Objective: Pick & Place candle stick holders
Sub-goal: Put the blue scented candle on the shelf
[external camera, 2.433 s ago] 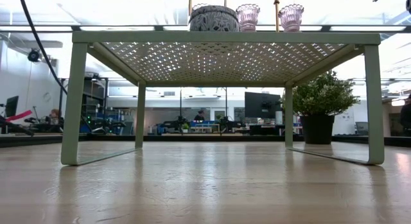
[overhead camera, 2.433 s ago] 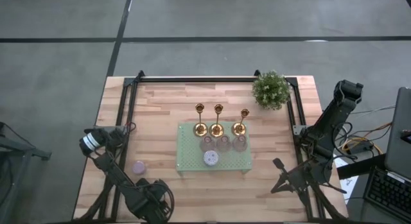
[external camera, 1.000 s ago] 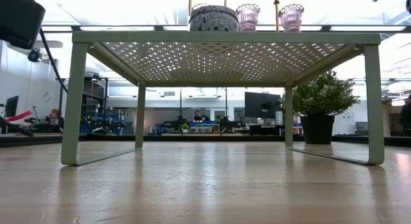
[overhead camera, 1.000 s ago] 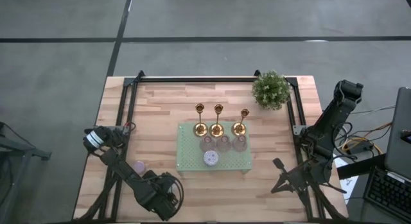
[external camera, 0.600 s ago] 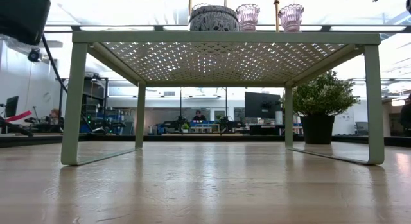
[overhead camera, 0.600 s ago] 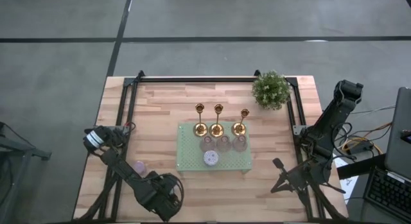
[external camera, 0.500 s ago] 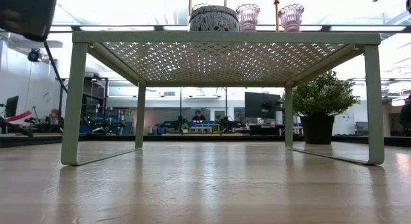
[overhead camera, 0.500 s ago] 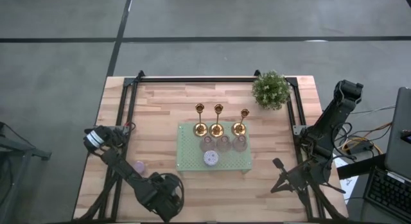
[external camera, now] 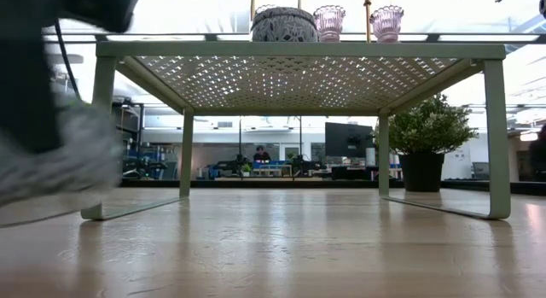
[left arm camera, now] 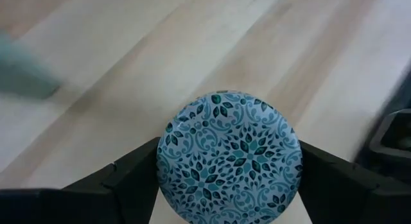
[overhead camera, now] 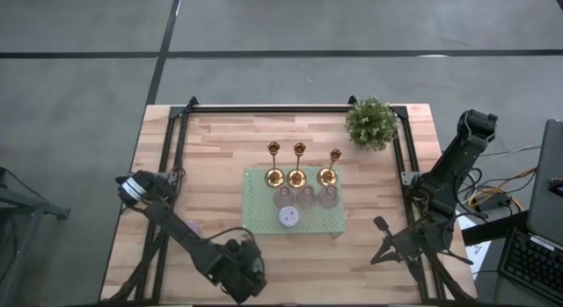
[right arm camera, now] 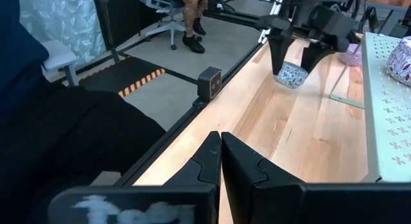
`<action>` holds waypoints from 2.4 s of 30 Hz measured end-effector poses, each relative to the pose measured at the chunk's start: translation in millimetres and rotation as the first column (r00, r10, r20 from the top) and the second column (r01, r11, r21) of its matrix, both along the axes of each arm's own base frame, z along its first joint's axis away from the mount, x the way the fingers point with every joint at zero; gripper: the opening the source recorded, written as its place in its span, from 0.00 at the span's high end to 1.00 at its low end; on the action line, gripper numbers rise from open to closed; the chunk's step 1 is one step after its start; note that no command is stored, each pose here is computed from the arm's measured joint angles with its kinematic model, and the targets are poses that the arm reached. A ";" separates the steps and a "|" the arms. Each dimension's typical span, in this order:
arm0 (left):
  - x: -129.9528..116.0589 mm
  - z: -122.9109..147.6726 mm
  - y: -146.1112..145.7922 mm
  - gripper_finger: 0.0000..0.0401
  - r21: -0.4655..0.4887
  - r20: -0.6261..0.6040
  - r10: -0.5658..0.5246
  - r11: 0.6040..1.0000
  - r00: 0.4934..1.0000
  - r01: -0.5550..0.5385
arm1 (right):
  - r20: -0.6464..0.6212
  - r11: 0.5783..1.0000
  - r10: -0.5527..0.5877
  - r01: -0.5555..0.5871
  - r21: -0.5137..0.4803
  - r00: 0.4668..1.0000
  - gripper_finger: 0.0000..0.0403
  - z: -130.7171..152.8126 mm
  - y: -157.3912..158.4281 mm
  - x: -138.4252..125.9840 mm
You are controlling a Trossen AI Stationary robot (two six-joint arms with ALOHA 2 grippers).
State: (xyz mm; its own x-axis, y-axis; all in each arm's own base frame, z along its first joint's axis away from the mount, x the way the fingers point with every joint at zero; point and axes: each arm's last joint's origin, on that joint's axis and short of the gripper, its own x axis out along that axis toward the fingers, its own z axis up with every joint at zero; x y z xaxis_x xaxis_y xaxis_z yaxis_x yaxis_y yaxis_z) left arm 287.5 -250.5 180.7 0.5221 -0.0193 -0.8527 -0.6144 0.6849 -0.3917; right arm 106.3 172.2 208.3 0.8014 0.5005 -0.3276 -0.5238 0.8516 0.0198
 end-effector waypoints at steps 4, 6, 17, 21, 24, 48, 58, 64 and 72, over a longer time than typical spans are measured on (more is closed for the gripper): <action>14.4 4.4 1.3 0.22 -0.019 0.101 -0.025 0.999 0.995 0.027 | 0.000 1.000 0.000 0.000 0.000 1.000 0.98 -0.3 -0.1 -0.1; 21.1 6.6 2.3 0.22 -0.011 0.131 -0.033 0.999 0.991 0.034 | 0.000 1.000 0.000 0.000 0.000 1.000 0.98 -0.3 -0.1 0.0; 62.1 13.0 -7.4 0.23 0.032 0.189 -0.072 0.997 0.979 0.067 | -0.003 1.000 -0.002 0.002 0.004 1.000 0.98 -0.3 -0.1 0.0; 82.2 19.5 -12.5 0.23 0.041 0.214 -0.084 0.996 0.973 0.077 | -0.003 1.000 -0.003 0.003 0.006 1.000 0.98 -0.5 -0.2 -0.1; 97.4 16.5 -8.9 0.23 0.068 0.179 -0.076 0.996 0.981 0.065 | -0.006 1.000 -0.004 0.004 0.009 1.000 0.98 -0.8 -0.2 -0.2; 134.1 4.3 -2.6 0.06 0.094 0.035 -0.157 0.984 0.987 0.153 | -0.013 1.000 -0.008 0.008 0.018 1.000 0.98 -2.2 -0.7 -0.4; 118.5 40.5 -10.1 0.07 0.191 0.107 -0.238 0.958 0.965 0.215 | -0.008 0.998 -0.015 0.016 0.061 1.000 0.98 0.4 0.2 0.1; 91.6 63.8 -26.5 0.07 0.384 0.170 -0.227 0.912 0.959 0.148 | 0.013 0.994 -0.070 0.068 0.090 0.997 0.98 -0.8 4.7 4.3; 62.8 76.2 -48.2 0.11 0.545 0.217 -0.255 0.832 0.942 0.100 | 0.014 0.993 -0.081 0.080 0.085 0.997 0.98 -3.0 18.1 20.8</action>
